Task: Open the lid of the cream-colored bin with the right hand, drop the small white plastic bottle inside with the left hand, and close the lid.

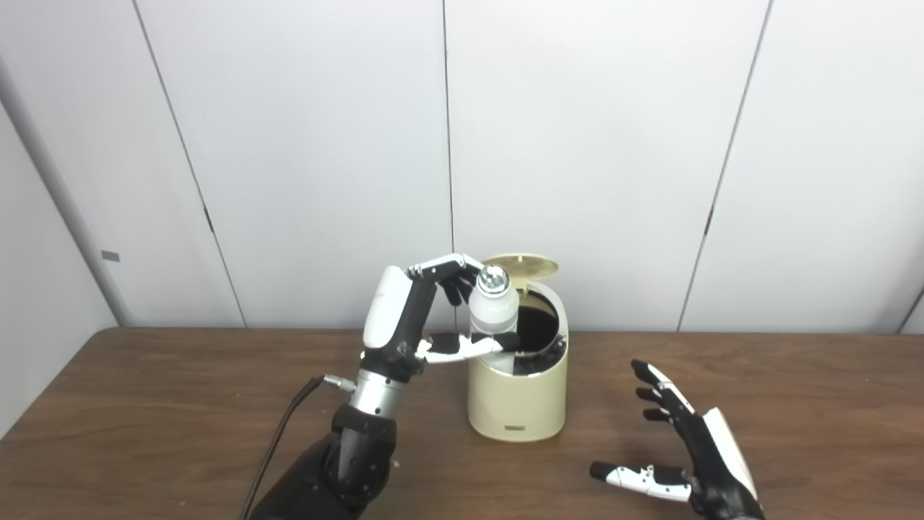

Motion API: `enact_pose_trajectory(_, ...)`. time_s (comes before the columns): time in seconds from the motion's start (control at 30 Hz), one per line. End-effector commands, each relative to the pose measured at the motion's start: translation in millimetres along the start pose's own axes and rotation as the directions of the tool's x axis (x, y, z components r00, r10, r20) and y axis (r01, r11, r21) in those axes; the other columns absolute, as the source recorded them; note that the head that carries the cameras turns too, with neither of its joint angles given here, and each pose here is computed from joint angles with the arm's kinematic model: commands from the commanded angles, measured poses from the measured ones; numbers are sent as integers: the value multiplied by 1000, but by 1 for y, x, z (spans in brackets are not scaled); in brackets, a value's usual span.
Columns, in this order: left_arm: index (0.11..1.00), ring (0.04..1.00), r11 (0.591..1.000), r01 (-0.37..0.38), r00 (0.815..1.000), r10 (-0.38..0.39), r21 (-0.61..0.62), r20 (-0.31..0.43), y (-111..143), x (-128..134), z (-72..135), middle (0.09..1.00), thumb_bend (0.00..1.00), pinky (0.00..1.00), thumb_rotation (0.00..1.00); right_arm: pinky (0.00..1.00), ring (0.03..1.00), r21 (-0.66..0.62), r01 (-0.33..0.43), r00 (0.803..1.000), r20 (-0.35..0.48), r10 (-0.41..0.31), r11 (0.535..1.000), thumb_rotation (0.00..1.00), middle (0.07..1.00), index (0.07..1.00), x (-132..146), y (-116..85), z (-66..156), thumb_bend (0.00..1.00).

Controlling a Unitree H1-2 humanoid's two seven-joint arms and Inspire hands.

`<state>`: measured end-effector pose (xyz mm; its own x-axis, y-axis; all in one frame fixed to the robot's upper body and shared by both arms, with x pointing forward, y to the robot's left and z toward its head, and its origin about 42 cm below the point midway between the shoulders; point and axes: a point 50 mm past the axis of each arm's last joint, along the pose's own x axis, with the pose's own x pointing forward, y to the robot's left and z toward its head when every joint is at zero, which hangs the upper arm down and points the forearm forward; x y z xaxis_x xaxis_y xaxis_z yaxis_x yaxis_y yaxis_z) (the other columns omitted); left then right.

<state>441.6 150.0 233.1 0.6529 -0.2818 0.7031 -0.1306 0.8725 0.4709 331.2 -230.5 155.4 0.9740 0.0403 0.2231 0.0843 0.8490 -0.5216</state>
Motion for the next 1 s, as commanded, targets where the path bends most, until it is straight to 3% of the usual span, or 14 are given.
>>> enact_pose_trajectory(0.0,503,419,999,-45,994,42,23,101,10,28,9,472,504,354,0,752,843,12,53,994,93,-53,999,261,901,892,10,-8,19,811)
enact_pose_trajectory(0.53,513,405,982,-125,965,88,138,246,-10,35,0,474,503,351,0,746,846,11,53,995,82,-53,999,286,906,897,7,-9,19,823)
enact_pose_trajectory(0.97,512,393,984,-120,971,89,134,220,-26,35,-3,473,502,349,0,749,844,8,54,995,82,-54,999,305,906,896,5,-11,21,832)
